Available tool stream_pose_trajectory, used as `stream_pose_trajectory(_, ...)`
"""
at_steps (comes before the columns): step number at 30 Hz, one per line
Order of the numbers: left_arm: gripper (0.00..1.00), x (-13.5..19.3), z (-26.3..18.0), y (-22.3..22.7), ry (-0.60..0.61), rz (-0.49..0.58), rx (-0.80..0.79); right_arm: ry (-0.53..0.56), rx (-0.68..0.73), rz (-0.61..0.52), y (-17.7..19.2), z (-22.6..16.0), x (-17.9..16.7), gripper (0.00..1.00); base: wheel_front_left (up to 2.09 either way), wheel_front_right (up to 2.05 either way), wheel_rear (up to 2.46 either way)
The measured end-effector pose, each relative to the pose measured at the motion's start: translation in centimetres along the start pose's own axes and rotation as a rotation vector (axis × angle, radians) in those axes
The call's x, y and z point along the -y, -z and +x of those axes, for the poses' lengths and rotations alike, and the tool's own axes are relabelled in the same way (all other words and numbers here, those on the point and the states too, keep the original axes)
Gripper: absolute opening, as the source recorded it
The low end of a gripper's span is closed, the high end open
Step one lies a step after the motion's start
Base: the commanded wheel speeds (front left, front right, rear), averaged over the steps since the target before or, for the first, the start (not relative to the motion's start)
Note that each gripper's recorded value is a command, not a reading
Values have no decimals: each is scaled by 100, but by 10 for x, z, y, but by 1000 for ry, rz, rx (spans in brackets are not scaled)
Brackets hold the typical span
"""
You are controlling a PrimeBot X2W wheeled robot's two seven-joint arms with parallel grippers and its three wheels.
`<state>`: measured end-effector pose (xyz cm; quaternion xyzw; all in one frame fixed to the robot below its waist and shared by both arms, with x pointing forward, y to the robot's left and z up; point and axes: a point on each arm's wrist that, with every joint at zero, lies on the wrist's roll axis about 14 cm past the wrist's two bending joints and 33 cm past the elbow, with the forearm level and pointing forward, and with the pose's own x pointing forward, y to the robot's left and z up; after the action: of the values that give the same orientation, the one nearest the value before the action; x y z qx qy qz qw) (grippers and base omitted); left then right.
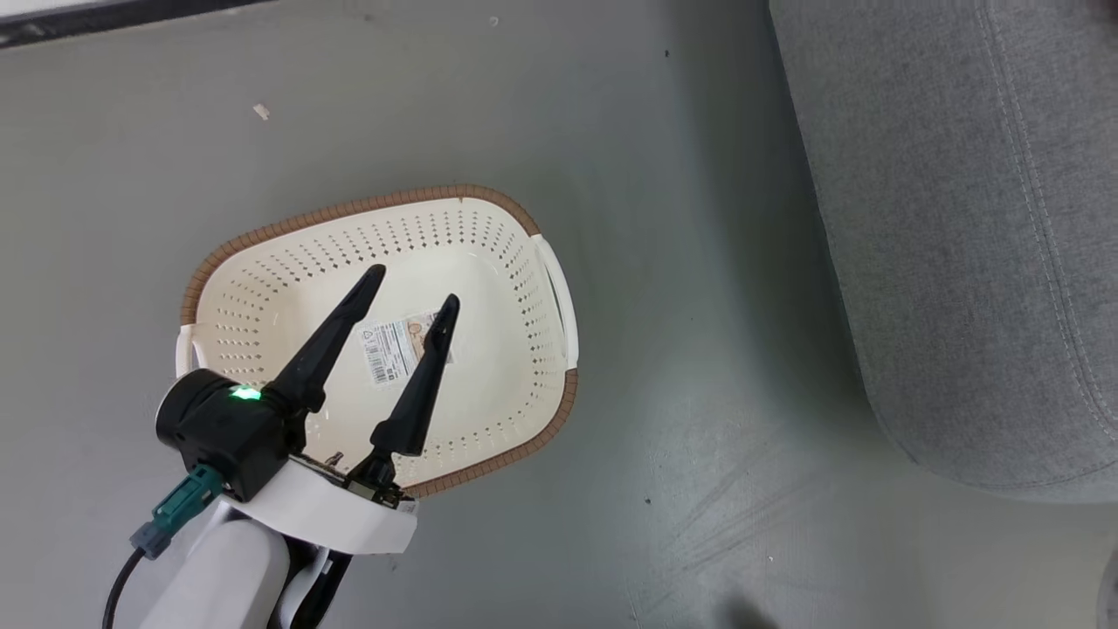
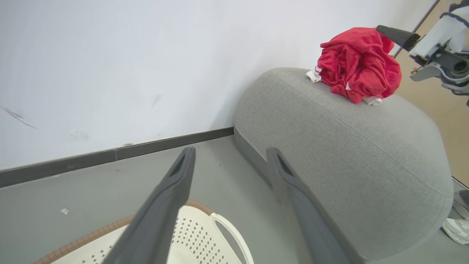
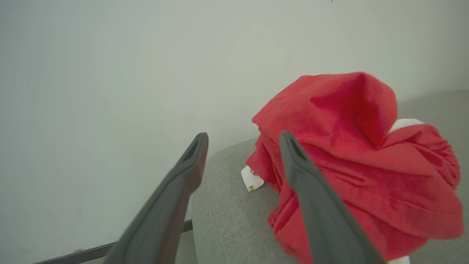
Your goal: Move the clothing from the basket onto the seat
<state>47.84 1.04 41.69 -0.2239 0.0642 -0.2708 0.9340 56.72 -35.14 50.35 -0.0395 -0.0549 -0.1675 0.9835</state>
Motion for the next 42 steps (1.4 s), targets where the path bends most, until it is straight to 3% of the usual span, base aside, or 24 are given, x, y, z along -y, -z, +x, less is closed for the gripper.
stream_pose_trajectory(10,100,-22,-22,-27,-153,23,58,-205,-24,16,-5,-31,-72,100,0,0,0)
stream_pose_trajectory(20,100,-39,-59,-45,-288,49,75,-330,-36,29,-13,-66,-110,100,0,0,0)
stream_pose_trajectory(30,100,-41,-96,-67,-369,81,117,-397,-37,51,-24,-107,-127,100,0,0,0)
stream_pose_trajectory(42,100,-32,-134,-84,-425,91,171,-411,-93,79,-14,-162,-123,100,0,0,0)
